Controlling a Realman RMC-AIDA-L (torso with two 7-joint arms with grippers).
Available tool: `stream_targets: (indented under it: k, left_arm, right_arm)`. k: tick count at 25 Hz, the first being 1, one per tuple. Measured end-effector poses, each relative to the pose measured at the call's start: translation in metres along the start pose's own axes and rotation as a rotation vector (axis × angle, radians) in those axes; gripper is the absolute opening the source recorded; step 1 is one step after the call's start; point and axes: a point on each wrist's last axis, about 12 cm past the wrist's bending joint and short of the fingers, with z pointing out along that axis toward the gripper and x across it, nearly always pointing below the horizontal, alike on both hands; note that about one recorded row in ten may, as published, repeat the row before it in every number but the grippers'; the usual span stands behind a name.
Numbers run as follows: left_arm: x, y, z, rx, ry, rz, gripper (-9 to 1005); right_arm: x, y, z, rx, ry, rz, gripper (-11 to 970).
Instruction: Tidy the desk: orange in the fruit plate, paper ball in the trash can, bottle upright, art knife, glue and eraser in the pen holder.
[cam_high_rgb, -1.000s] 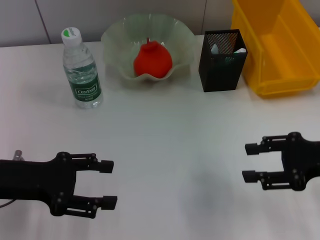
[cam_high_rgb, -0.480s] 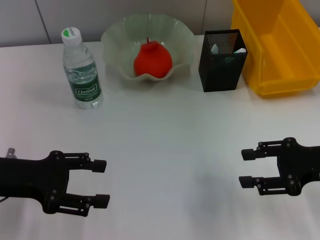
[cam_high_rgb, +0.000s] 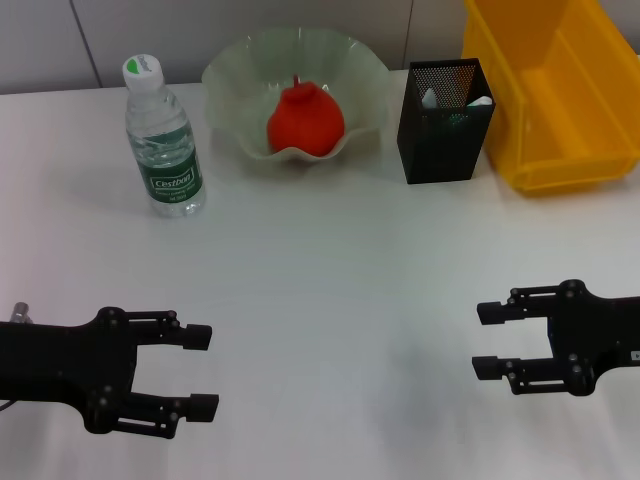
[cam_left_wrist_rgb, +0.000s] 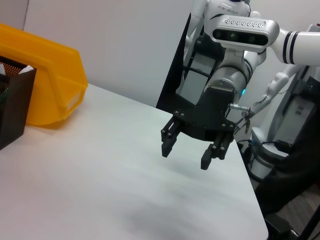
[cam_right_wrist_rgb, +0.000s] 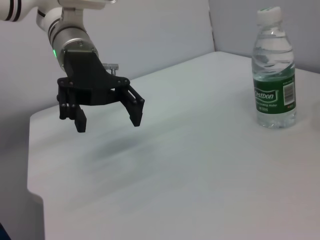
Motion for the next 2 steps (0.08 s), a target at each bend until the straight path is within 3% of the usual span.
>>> stream_targets:
  k: [2]
  left_arm:
    - [0.0008, -0.0003, 0.0005, -0.001, -0.002, -0.002, 811]
  right_arm:
    - [0.0008, 0.0002, 0.0005, -0.002, -0.002, -0.001, 654]
